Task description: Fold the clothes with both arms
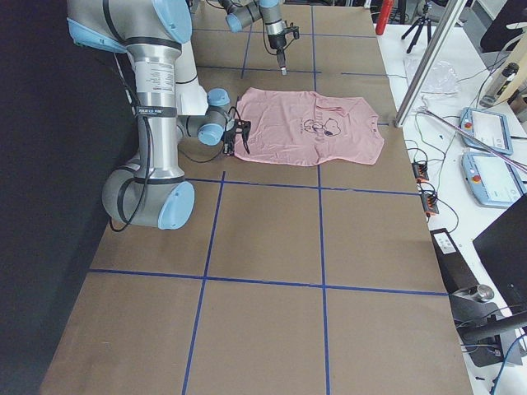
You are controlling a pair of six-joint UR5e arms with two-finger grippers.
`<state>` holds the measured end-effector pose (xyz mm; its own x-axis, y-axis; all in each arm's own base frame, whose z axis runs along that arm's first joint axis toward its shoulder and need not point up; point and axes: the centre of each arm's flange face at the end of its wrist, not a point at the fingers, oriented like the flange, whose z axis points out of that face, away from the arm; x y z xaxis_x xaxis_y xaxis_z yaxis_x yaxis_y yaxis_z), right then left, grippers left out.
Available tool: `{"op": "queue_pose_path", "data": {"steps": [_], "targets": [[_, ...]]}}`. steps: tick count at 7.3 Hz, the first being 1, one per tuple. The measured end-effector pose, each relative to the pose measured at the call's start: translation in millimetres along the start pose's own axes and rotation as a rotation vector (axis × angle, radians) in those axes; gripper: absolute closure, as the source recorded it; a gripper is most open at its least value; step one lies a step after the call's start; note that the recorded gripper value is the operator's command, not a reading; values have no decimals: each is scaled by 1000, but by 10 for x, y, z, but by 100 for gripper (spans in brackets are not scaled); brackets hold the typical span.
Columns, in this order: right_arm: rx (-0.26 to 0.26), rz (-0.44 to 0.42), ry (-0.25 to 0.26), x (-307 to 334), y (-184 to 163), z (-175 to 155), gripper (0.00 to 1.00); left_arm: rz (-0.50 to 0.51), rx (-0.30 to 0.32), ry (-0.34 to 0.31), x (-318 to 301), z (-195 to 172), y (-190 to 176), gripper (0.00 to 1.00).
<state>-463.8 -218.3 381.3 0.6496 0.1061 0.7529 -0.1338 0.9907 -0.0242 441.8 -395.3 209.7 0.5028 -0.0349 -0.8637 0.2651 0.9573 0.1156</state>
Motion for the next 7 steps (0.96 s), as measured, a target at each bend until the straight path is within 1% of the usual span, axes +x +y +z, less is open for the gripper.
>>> {"op": "queue_pose_path", "data": {"steps": [1, 2, 4, 5, 6, 7], "targets": [[1, 0, -6, -12, -1, -24, 100, -8, -16, -6, -14, 54, 101, 0], [4, -1, -10, -23, -5, -38, 100, -47, -43, -15, -13, 134, 304, 0], [11, -1, -17, -43, -10, -63, 100, -186, -84, -47, 11, 306, 800, 0], [11, -2, -21, -57, -5, -72, 100, -246, -101, -76, -58, 397, 1031, 0], [11, -3, -24, -68, 1, -76, 100, -280, -112, -106, -153, 485, 1251, 0], [11, -3, -26, -75, 2, -78, 100, -290, -112, -136, -251, 575, 1440, 0]]}}
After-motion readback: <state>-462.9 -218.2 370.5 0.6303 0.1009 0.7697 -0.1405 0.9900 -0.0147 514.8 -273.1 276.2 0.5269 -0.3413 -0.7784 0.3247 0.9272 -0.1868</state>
